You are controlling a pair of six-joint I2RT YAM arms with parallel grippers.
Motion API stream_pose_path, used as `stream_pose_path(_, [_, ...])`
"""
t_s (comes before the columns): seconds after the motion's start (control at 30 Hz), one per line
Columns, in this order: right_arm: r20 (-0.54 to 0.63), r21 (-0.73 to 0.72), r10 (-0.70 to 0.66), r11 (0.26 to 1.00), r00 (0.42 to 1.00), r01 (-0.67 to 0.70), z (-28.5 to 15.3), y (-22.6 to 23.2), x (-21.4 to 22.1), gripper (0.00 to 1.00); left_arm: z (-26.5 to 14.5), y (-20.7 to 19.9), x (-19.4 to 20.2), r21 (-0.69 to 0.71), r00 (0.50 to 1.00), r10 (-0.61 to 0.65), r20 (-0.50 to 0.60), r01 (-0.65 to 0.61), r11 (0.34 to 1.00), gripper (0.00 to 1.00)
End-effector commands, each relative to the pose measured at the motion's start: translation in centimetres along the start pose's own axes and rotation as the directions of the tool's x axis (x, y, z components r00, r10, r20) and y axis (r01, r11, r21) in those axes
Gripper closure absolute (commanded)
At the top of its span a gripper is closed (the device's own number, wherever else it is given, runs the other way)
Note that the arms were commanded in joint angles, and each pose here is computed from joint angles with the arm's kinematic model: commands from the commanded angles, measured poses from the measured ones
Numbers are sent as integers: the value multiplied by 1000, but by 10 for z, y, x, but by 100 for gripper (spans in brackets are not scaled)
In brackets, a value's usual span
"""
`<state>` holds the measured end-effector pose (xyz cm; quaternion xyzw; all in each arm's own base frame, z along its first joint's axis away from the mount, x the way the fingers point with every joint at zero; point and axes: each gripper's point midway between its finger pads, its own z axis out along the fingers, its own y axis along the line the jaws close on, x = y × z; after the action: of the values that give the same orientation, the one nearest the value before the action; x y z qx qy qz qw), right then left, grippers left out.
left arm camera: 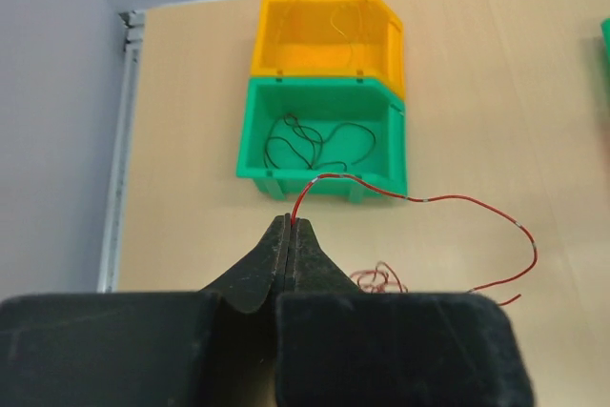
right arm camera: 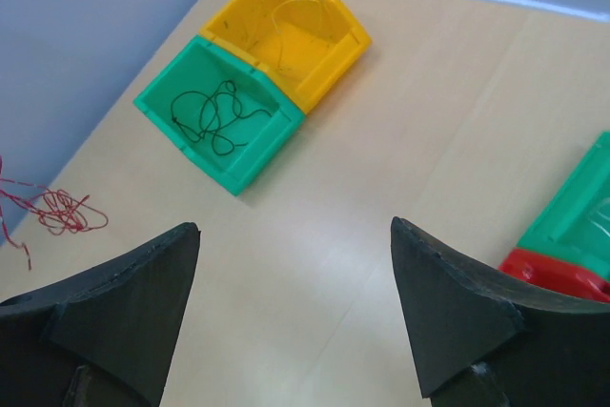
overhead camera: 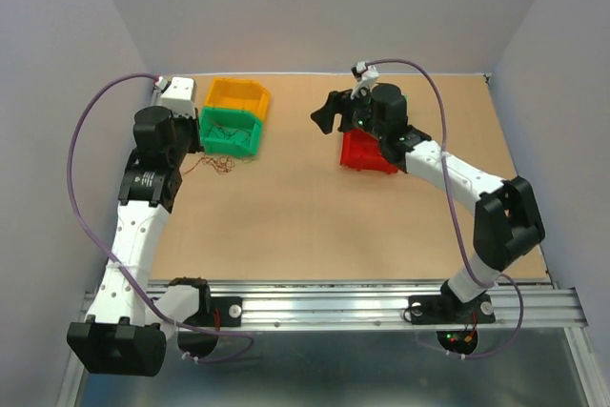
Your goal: Untangle the cables
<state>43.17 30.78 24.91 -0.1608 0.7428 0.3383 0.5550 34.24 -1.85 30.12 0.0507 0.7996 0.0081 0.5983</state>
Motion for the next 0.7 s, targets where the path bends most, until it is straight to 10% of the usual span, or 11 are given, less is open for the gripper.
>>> stream_pose_path(0.0, [-21, 297, 119, 949, 993, -107, -36, -34, -7, 14, -4, -17, -20, 94, 999, -45, 16, 44, 995, 100])
stream_pose_path(0.23, [-114, 619, 293, 768, 949, -163, -82, -93, 20, 17, 21, -20, -20, 109, 999, -45, -8, 46, 993, 100])
stream_pose_path(0.67, [-121, 739, 422, 643, 899, -202, -77, -165, 46, 17, 46, -23, -17, 143, 999, 33, -16, -30, 989, 100])
